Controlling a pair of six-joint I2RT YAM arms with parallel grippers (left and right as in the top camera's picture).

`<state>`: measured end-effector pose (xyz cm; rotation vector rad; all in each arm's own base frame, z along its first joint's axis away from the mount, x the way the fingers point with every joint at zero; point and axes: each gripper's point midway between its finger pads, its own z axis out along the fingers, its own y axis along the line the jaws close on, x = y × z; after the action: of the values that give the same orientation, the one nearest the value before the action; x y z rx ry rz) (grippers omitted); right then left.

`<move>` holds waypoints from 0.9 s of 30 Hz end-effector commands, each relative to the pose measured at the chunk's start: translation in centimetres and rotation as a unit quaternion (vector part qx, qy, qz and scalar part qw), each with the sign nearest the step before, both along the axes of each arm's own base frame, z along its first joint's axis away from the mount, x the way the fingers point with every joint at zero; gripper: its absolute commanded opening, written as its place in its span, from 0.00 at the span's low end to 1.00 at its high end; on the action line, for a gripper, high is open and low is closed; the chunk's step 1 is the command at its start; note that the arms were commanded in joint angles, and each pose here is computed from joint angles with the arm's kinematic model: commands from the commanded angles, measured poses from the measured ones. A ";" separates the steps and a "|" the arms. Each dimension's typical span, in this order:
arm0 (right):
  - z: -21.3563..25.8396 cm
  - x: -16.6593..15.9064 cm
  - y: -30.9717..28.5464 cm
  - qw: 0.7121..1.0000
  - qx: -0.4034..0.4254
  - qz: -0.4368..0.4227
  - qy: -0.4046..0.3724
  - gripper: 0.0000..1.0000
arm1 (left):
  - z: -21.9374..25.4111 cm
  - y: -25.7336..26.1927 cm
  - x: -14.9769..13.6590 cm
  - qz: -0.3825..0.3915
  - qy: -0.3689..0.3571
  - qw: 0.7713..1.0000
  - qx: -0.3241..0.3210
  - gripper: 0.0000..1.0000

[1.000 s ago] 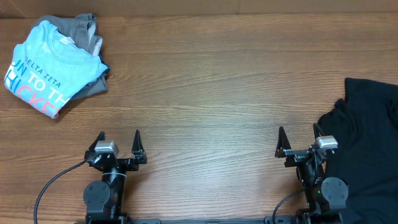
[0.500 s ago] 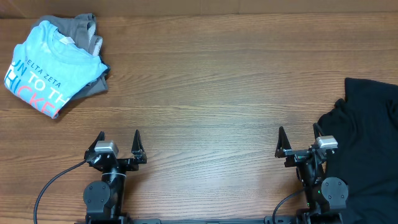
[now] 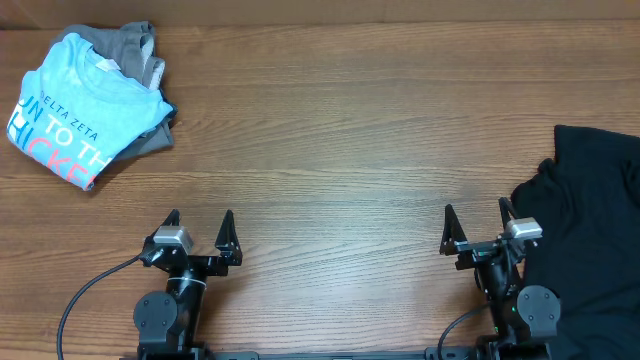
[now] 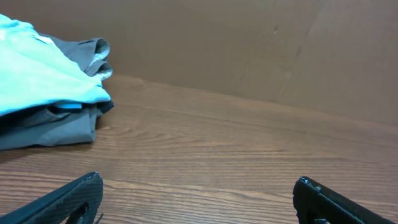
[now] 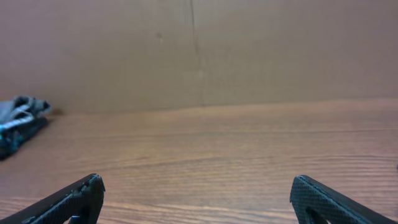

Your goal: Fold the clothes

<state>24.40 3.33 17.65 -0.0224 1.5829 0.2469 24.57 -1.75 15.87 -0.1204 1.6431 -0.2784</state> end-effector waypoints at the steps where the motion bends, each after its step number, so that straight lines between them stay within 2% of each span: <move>1: -0.1 -0.3 1.4 0.998 0.039 0.042 0.004 1.00 | 0.1 -0.6 -0.1 -0.018 -0.003 1.000 -0.012 1.00; 4: 0.5 -0.9 3.1 0.995 0.043 0.094 0.003 1.00 | 1.4 -1.9 -0.5 -0.056 -0.019 0.998 0.009 1.00; 6: 2.1 -1.4 3.3 0.992 0.079 0.101 0.004 1.00 | 4.2 -2.8 -1.2 -0.083 -0.051 0.995 0.032 1.00; 9: 4.7 -2.3 3.2 0.989 0.106 0.100 0.013 1.00 | 8.9 -2.6 -2.4 -0.077 -0.084 0.991 0.069 1.00; 11: 6.3 -2.8 3.1 0.990 0.104 0.097 0.021 1.00 | 11.1 -2.6 -3.0 -0.077 -0.078 0.990 0.087 1.00; 17: 8.9 -2.6 3.2 0.987 0.107 0.092 0.074 1.00 | 13.5 -3.2 -2.6 -0.104 0.037 0.991 0.070 1.00; 22: 9.1 -0.8 3.2 0.975 0.107 0.080 0.178 1.00 | 15.4 -3.1 -0.7 -0.108 0.135 0.983 0.059 1.00; 27: 7.0 1.3 3.3 0.952 0.084 0.071 0.287 1.00 | 15.4 -2.9 1.3 -0.110 0.233 0.965 0.047 1.00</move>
<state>24.49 6.55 24.18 0.0935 2.0806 0.5555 24.74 -4.65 30.27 0.0635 2.0927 -0.3594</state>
